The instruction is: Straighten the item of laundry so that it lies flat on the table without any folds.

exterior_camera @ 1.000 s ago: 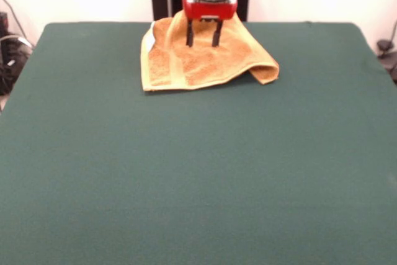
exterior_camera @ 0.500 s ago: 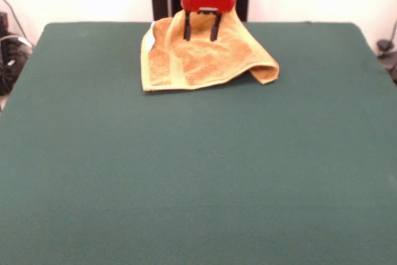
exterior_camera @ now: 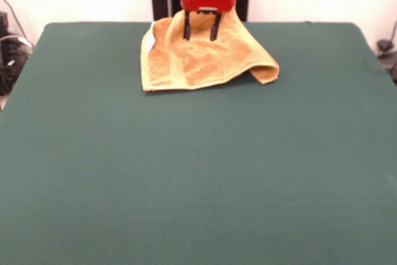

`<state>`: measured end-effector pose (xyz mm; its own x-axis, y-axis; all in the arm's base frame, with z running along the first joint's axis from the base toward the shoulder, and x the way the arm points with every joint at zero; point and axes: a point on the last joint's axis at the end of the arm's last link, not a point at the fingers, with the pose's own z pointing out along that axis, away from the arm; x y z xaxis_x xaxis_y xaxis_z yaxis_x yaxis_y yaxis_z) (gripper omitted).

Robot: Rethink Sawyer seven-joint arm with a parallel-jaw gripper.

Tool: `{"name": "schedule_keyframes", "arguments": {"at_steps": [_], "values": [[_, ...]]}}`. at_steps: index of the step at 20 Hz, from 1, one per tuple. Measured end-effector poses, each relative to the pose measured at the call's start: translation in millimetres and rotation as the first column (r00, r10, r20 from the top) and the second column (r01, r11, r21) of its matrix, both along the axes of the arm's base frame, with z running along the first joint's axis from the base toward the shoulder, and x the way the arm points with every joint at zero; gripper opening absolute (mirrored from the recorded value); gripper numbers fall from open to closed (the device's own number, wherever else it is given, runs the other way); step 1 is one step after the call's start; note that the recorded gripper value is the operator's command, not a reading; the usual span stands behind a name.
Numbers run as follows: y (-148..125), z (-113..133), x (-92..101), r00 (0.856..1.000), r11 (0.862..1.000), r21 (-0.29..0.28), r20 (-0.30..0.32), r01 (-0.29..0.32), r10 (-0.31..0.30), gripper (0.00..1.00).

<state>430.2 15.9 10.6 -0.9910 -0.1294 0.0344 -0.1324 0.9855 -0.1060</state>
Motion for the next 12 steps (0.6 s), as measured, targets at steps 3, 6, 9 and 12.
{"name": "schedule_keyframes", "arguments": {"at_steps": [3, 6, 9, 12], "values": [[0.2, 1.3, -4.8, 1.000, 1.000, 0.002, -0.007, 0.003, -0.003, 1.00], [1.6, 3.6, -12.3, 1.000, 1.000, 0.005, -0.018, 0.006, -0.006, 1.00], [4.9, 4.9, -24.6, 0.999, 1.000, 0.011, -0.039, 0.008, -0.008, 1.00], [8.1, 5.4, -35.4, 0.998, 1.000, 0.017, -0.060, 0.010, -0.009, 1.00]]}}
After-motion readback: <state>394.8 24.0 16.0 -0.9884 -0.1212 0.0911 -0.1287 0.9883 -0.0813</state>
